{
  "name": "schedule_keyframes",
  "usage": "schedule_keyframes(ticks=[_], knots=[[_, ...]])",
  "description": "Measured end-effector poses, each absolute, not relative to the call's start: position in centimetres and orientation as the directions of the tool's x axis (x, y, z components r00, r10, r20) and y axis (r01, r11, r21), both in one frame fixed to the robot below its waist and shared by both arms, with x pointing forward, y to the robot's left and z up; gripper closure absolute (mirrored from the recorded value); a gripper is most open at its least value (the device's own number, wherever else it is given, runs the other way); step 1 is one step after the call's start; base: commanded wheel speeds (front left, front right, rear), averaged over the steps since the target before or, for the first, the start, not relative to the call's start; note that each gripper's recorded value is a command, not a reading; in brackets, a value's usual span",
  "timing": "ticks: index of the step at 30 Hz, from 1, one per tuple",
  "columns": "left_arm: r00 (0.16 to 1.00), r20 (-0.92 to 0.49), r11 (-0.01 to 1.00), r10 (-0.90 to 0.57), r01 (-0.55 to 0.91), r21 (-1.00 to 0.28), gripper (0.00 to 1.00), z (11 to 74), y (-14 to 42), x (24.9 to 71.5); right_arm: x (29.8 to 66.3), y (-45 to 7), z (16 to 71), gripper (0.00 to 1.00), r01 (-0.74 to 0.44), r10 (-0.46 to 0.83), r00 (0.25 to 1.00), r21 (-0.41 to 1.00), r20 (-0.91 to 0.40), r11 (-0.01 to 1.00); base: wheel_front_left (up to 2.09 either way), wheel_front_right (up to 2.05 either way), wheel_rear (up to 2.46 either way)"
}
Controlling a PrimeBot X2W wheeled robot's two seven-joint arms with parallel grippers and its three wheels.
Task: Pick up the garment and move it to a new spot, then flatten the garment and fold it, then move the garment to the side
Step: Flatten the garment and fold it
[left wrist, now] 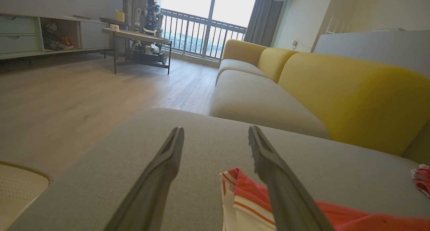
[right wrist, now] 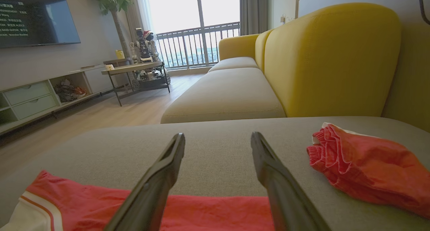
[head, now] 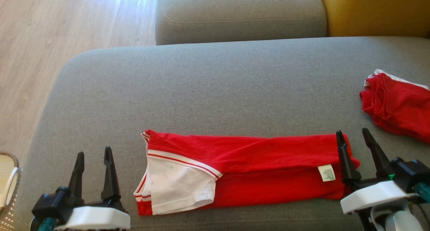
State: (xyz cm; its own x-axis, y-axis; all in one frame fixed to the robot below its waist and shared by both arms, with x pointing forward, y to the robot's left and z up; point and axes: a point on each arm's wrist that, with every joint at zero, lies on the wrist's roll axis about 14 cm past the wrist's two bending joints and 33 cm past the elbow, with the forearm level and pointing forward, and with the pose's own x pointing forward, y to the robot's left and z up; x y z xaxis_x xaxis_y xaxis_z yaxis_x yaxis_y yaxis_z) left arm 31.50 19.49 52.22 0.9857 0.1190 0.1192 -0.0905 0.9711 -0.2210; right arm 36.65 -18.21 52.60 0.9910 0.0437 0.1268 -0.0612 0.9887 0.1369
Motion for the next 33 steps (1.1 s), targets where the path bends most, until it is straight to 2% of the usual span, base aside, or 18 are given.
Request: schedule_keyframes(ticks=[4,8,11,20,33], knots=[[0.987,0.114,0.971,0.116,-0.089,-0.222,0.00,52.1,19.4,31.5,36.6,-18.5,51.8,0.00,-0.048,0.033,0.995,0.154,0.098,0.987,0.00,0.00,0.00],[0.991,0.085,0.969,0.102,-0.080,-0.232,0.00,51.2,18.9,31.8,36.1,-20.6,47.4,0.00,0.035,-0.022,0.996,0.149,-0.090,0.988,0.00,0.00,0.00],[0.995,0.049,0.970,0.083,-0.069,-0.232,0.00,50.1,18.2,31.9,36.2,-21.4,45.3,0.00,0.072,-0.044,0.983,0.152,-0.179,0.986,0.00,0.00,0.00],[0.999,0.013,0.972,0.037,-0.033,-0.235,0.00,49.1,16.6,33.3,39.6,-22.9,43.0,0.00,0.169,-0.105,0.957,0.228,-0.270,0.959,0.00,0.00,0.00],[1.000,-0.018,0.973,0.022,-0.025,-0.230,0.00,48.1,16.1,33.9,39.2,-21.1,37.2,0.00,0.174,-0.060,0.883,0.206,-0.465,0.963,0.00,0.00,0.00]])
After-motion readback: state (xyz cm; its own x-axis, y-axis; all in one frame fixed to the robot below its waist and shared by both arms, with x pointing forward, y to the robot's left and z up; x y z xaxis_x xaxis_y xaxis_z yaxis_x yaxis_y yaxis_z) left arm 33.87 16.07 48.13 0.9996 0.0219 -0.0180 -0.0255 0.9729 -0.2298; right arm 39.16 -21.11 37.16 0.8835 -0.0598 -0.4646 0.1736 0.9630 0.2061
